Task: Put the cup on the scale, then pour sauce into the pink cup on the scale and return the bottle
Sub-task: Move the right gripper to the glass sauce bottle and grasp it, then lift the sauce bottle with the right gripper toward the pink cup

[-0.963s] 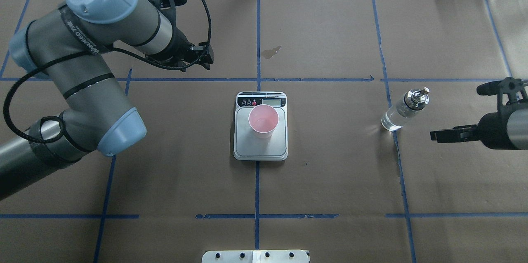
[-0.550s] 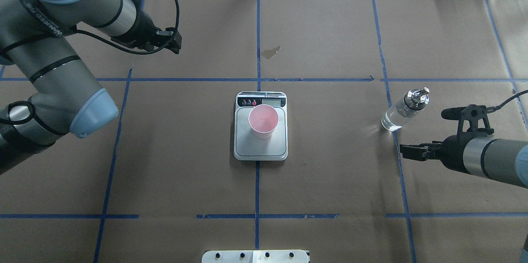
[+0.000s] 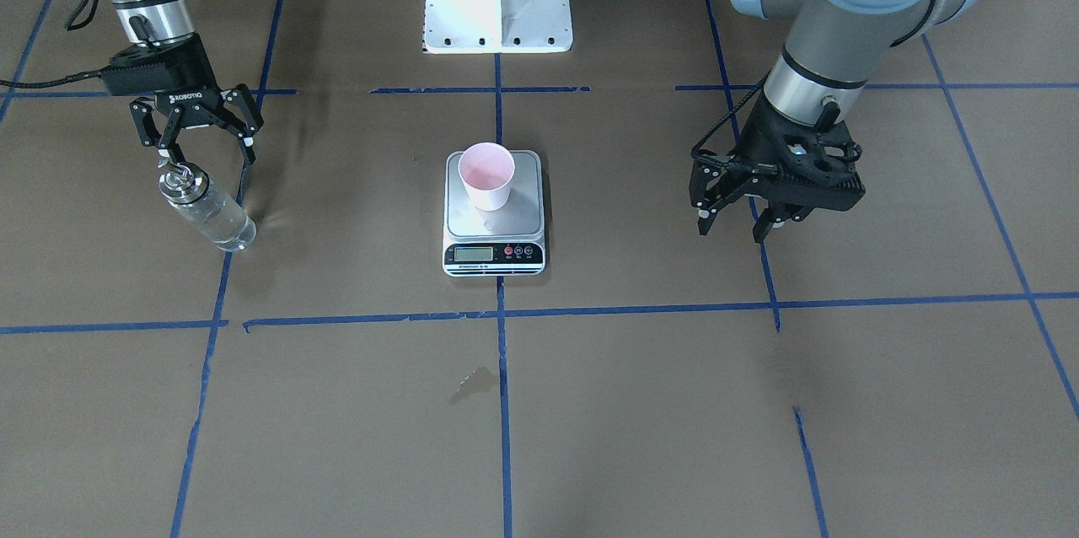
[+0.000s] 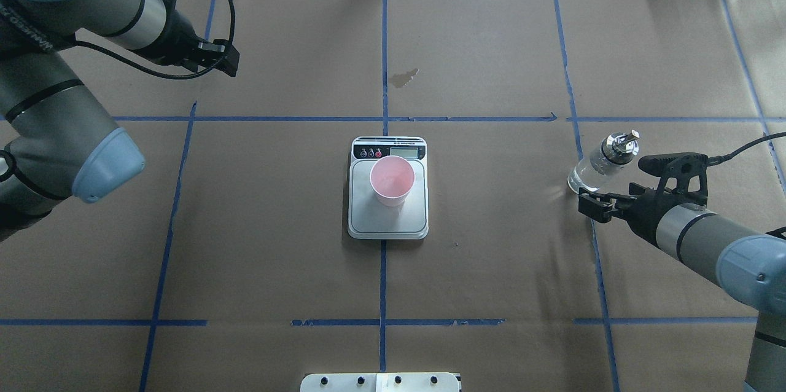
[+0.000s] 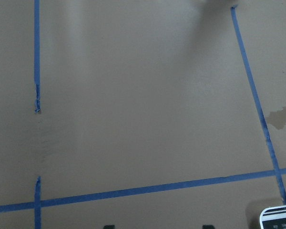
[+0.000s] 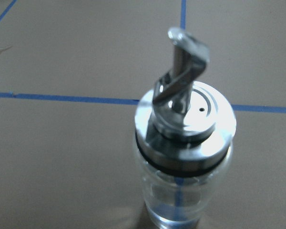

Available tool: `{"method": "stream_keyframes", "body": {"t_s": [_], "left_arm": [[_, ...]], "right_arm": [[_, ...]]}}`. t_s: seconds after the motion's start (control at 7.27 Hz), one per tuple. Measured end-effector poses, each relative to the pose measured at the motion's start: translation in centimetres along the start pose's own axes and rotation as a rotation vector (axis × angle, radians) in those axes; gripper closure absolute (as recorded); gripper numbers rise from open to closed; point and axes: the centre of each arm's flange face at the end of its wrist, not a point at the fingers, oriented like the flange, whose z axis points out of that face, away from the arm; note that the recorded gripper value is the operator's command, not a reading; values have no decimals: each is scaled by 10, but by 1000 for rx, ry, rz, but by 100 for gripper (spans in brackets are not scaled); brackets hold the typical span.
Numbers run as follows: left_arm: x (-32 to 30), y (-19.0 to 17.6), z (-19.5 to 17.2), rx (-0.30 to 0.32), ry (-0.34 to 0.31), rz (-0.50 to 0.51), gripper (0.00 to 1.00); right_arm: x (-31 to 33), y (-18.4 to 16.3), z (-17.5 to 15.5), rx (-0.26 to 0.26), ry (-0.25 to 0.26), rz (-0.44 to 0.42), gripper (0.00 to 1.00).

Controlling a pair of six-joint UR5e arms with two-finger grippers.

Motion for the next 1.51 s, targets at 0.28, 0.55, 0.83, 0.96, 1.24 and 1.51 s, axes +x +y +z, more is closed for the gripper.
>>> {"method": "stream_keyframes", "body": {"t_s": [0.28, 0.55, 0.83, 0.96, 1.24, 1.51], "left_arm": [[-21, 2, -1, 2, -24, 52, 30], [-29, 0, -3, 7, -34, 68, 30], [-31, 0, -4, 9, -35, 69, 30], [-32, -1, -6, 13, -36, 68, 30], [-35, -5, -13, 25, -37, 62, 30], [-37, -7, -16, 31, -39, 58, 30]], "right_arm": [[1, -4, 6, 68, 26, 1, 0], [4, -5, 12, 112, 51, 0, 0], [3, -5, 21, 139, 68, -2, 0], [-1, -6, 28, 155, 73, -2, 0], [-1, -5, 38, 175, 91, -9, 0], [-2, -5, 44, 194, 103, -13, 0]]}}
